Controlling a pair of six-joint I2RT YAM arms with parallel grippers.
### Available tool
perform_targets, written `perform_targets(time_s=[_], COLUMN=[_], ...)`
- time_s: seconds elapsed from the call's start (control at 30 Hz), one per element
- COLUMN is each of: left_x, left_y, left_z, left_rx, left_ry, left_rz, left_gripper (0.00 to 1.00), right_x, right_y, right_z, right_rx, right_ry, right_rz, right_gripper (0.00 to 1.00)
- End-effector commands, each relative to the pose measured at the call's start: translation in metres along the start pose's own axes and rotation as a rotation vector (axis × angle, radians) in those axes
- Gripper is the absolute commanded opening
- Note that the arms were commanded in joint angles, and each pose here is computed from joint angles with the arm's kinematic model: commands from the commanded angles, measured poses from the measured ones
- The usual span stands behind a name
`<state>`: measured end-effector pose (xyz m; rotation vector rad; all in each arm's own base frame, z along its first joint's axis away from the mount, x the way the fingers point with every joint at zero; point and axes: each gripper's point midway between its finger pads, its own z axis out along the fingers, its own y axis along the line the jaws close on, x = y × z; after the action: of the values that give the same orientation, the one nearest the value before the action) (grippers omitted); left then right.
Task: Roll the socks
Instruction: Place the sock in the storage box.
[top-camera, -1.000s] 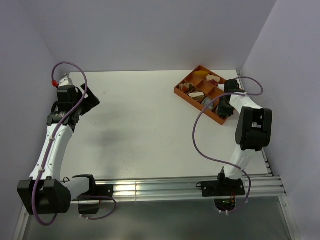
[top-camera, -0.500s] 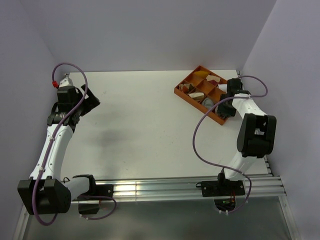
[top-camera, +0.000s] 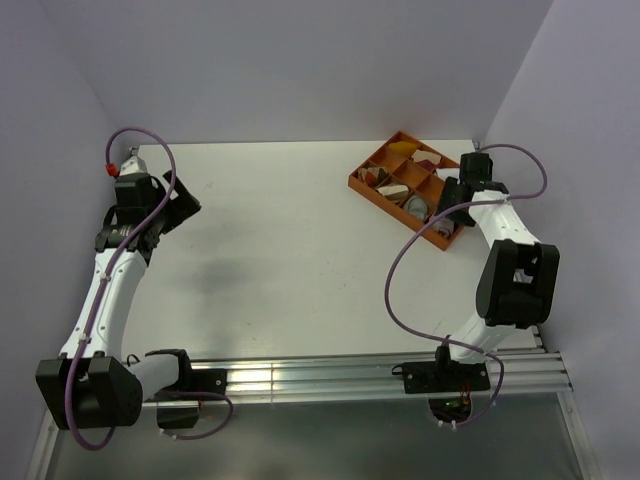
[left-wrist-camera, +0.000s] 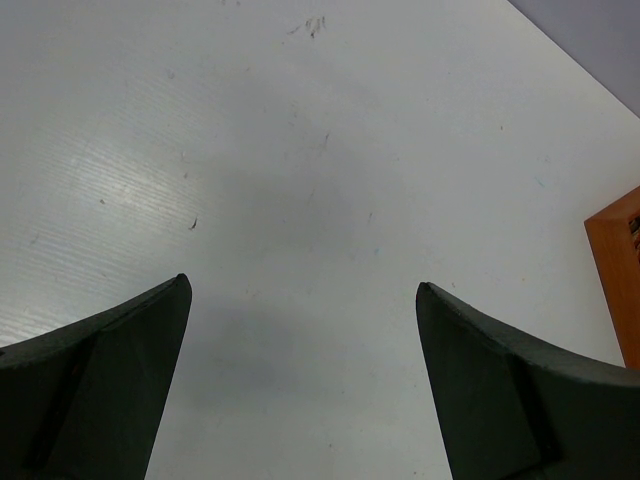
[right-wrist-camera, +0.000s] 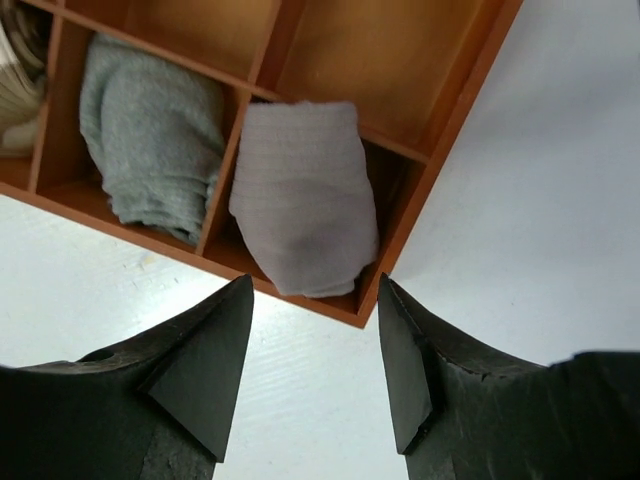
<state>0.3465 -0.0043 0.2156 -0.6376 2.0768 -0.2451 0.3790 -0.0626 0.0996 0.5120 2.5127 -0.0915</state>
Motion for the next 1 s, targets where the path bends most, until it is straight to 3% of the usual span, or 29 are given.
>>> perform_targets(time_s=[0.0,0.37,0.6,0.8,0.97], left_x=[-0.012,-0.011,-0.01,-0.009,-0.009], left_y=[-0.007,-0.006,-0.007,-0.006,-0.007], left_z=[-0.007,-0.006,-0.006,-0.006,-0.005], left_rx=[0.038,0.04,0.048,0.05,0.056], left_ry=[-0.047,-0.046,-0.043,-0.042,-0.04], left_rz=[0.008,0.007,0.004,0.002,0.001], left_gripper=[0.99,0.99,0.99,0.98,0.98], right_x=[-0.025,0.01,0.045,0.062,0.043], right_y=[0.001,-0.004,-0.009,-0.009,0.004], right_z=[-0.002,0.044,0.063,0.07,0.055], right_rx=[-0.001,0.04,0.07,0.08,0.052], right_ry=[-0.086,0.034,0.161,0.239,0.188], right_rz=[0.047,-0.025,-0.098,-0.141,-0.159], right_gripper=[0.61,0.61,0.41,0.37,0.4])
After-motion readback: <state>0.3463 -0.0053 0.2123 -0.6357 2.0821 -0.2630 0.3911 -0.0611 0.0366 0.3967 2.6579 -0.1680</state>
